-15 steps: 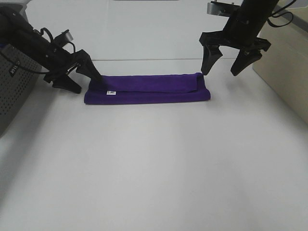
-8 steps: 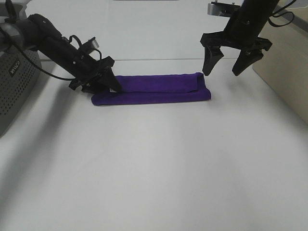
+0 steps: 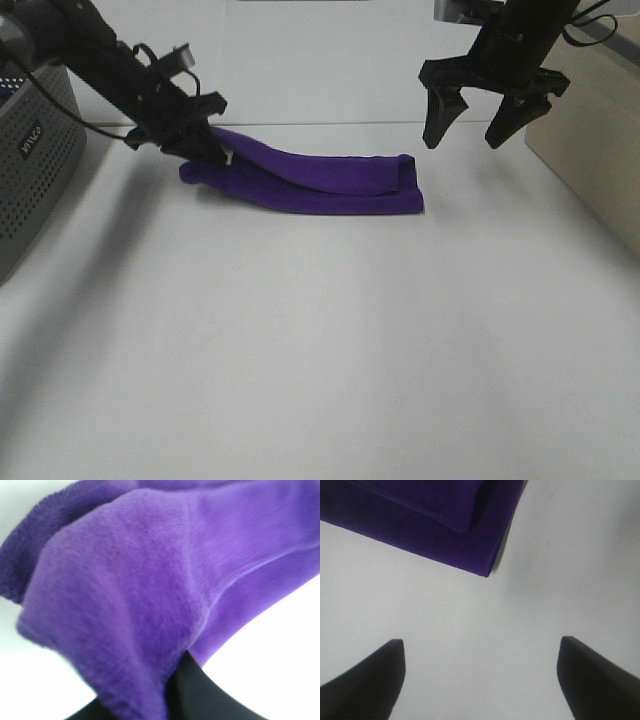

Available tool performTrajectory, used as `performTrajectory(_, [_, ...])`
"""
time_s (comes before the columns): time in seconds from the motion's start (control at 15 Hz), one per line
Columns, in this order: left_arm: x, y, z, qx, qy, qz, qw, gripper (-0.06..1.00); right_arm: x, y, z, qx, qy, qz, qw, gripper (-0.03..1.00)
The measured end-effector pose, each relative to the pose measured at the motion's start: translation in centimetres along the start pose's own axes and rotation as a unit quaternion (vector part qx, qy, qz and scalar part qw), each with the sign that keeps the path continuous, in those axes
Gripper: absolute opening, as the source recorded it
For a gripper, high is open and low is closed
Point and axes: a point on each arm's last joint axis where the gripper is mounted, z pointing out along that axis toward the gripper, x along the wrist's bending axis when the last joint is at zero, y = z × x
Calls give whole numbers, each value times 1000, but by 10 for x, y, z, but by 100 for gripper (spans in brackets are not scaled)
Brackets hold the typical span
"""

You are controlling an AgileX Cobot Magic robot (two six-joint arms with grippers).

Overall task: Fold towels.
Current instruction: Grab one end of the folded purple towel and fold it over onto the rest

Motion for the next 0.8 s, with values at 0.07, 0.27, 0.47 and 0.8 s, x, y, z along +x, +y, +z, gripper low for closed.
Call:
performTrajectory(0.07, [-19,10,-12,-25,-15,12,999,4,3,0,-15,-15,-1,-3,1000,80])
performTrajectory(0.27, [-68,17,-9,-41,-43,56,997,4,9,-3,-51,-53,-4,-8,999,80])
performTrajectory(0.47, [-119,5,22,-12,-50,83,995,4,17,-10,-93,-98,-7,-16,995,80])
performTrajectory(0.8, [-154,-5,59,-23,-50,86,995,5,22,-16,-121,-127,-9,-20,992,80])
